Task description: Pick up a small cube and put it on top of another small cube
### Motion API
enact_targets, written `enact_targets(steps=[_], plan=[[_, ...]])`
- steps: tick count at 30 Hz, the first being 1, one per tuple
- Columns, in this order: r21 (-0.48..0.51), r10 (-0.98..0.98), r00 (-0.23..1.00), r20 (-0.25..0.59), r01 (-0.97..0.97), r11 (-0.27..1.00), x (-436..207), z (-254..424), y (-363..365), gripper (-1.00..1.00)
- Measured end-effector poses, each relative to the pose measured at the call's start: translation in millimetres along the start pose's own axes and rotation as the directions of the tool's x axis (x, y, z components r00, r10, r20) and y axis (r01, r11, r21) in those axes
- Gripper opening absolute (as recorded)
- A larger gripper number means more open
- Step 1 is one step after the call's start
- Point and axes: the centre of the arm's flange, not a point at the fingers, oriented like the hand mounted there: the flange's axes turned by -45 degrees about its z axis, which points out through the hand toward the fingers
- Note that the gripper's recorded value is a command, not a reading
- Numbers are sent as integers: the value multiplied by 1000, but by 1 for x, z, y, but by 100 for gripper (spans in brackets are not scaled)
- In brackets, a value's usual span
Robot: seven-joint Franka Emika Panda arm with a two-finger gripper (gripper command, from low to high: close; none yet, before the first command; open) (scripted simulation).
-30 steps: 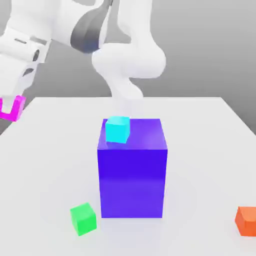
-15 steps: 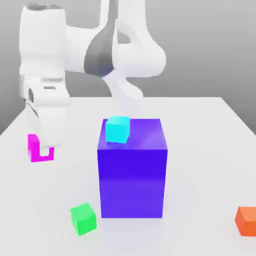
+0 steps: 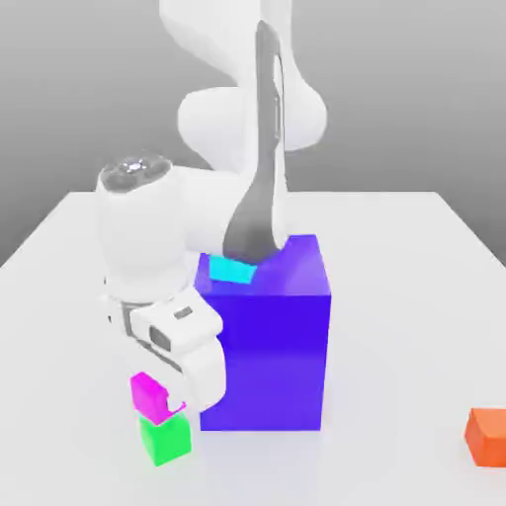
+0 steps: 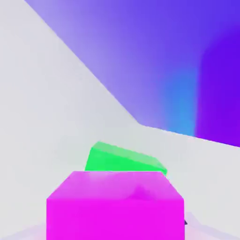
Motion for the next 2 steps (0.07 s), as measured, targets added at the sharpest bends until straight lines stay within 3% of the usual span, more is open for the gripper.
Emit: enact_targets(steps=[2], plan=[[0,0,1000,0,0,1000,0,0,0,100]])
